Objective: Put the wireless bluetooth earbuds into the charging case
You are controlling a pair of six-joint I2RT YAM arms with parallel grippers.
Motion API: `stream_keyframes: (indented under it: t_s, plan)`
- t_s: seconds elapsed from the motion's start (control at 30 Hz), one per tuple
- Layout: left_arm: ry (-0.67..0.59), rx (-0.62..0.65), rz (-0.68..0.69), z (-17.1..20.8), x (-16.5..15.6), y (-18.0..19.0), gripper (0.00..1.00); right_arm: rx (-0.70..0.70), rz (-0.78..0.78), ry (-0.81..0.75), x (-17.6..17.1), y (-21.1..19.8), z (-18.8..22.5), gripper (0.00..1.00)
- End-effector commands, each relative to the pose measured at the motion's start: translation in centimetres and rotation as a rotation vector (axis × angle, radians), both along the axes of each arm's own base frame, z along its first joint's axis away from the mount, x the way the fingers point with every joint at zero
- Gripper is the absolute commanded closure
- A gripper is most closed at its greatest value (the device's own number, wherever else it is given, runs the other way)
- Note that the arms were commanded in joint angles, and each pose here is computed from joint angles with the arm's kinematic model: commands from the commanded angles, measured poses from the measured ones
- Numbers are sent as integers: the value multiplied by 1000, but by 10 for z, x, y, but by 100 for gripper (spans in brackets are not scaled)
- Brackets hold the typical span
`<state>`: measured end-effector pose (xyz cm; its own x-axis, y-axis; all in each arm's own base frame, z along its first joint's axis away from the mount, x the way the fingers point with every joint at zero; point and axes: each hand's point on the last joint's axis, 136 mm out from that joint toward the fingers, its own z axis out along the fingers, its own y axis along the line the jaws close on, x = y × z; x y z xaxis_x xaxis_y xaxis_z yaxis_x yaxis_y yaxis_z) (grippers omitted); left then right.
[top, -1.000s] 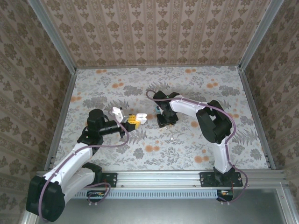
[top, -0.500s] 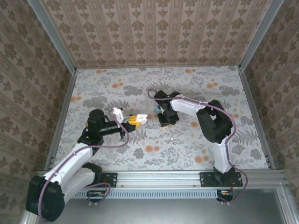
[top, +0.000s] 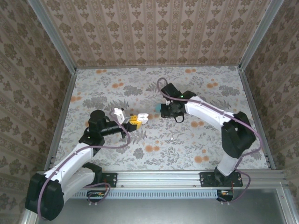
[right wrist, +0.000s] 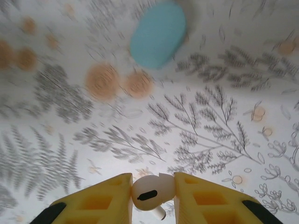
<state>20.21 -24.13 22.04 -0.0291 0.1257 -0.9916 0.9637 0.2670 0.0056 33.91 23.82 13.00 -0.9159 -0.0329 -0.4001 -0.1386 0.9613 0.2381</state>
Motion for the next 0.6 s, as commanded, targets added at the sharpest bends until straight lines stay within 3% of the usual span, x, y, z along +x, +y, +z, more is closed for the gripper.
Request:
stream_keyframes:
  t_s: [0.0,0.33,0.57]
  plan:
    - [-103,-23,3,12,2,-8,100,117,-81,-140,9,-1,45,73]
    - [-204,-71,143,31,28,-17,100,458,-131,-443,-2,14,153,73]
    - [-205,-134,209,42,38,-20,100,639,-103,-545,-17,42,185,73]
